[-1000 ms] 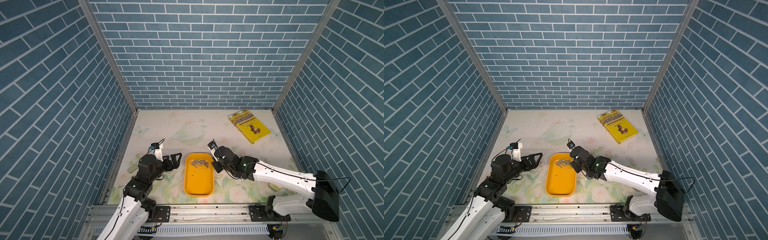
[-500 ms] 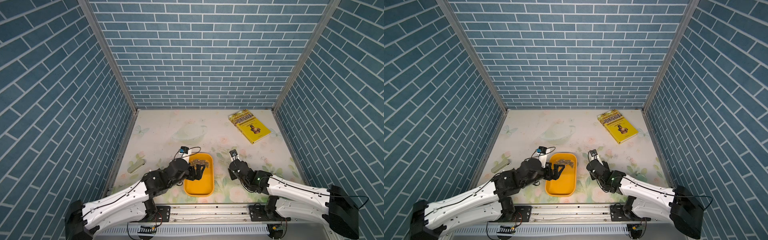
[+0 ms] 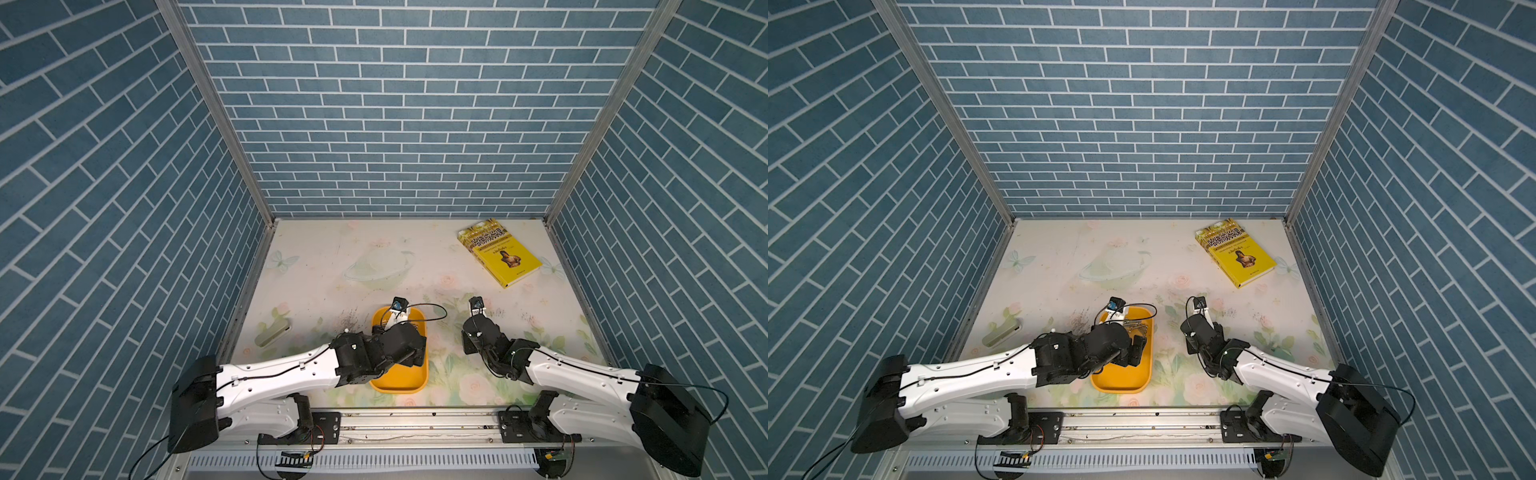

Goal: Take out the screws from the storage box
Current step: Place the screw at the center of the board, then pick up the screw from the storage box, then place the screw at the center of the board.

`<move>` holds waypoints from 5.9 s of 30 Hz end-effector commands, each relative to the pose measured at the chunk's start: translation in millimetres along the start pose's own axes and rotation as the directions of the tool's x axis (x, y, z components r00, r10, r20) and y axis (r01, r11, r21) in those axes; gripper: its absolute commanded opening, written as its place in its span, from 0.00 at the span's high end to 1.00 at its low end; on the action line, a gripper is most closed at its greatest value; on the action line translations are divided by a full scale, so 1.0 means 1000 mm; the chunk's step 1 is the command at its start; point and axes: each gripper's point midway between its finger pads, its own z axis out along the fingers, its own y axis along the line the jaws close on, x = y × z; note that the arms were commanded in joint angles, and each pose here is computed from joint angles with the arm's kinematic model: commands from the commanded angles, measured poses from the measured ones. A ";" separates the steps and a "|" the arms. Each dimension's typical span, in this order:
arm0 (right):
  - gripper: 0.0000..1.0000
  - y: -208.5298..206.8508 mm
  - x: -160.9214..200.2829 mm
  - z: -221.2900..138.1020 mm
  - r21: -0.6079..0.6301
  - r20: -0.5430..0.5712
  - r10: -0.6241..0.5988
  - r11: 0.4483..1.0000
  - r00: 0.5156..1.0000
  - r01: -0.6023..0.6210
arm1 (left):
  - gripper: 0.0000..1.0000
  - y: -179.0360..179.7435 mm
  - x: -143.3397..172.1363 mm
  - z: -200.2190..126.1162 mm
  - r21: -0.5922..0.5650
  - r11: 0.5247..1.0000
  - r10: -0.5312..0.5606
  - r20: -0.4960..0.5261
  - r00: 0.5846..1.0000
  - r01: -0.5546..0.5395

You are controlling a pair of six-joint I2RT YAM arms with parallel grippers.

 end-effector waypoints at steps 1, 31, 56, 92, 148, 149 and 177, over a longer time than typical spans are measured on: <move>1.00 0.008 0.007 0.013 -0.055 -0.034 0.053 0.997 0.998 -0.054 | 0.07 0.001 0.000 0.005 -0.025 0.998 0.053 -0.008 0.999 -0.054; 0.60 -0.003 -0.010 0.022 -0.001 0.016 0.040 0.999 0.999 -0.040 | 0.31 0.046 -0.006 0.104 -0.147 0.938 0.269 -0.261 0.927 -0.313; 0.57 0.005 -0.005 0.023 -0.051 -0.002 0.011 0.999 1.000 -0.012 | 0.54 0.052 0.014 0.143 -0.132 0.934 0.270 -0.343 0.900 -0.331; 0.57 0.011 -0.010 0.019 -0.085 0.013 0.009 0.996 1.000 -0.008 | 1.00 0.065 0.043 0.151 -0.119 0.949 0.219 -0.413 0.884 -0.290; 0.48 0.103 -0.075 -0.073 -0.409 0.304 -0.084 0.888 0.949 0.210 | 1.00 0.163 0.002 -0.001 -0.199 0.926 -0.282 0.203 0.938 0.321; 0.49 0.111 -0.075 -0.072 -0.400 0.301 -0.117 0.886 0.946 0.236 | 1.00 0.168 0.005 -0.002 -0.207 0.919 -0.292 0.211 0.933 0.335; 0.65 0.237 -0.010 0.012 -0.415 0.016 -0.535 0.765 0.845 0.492 | 1.00 0.225 0.063 0.023 -0.310 0.811 -0.480 0.133 0.867 0.497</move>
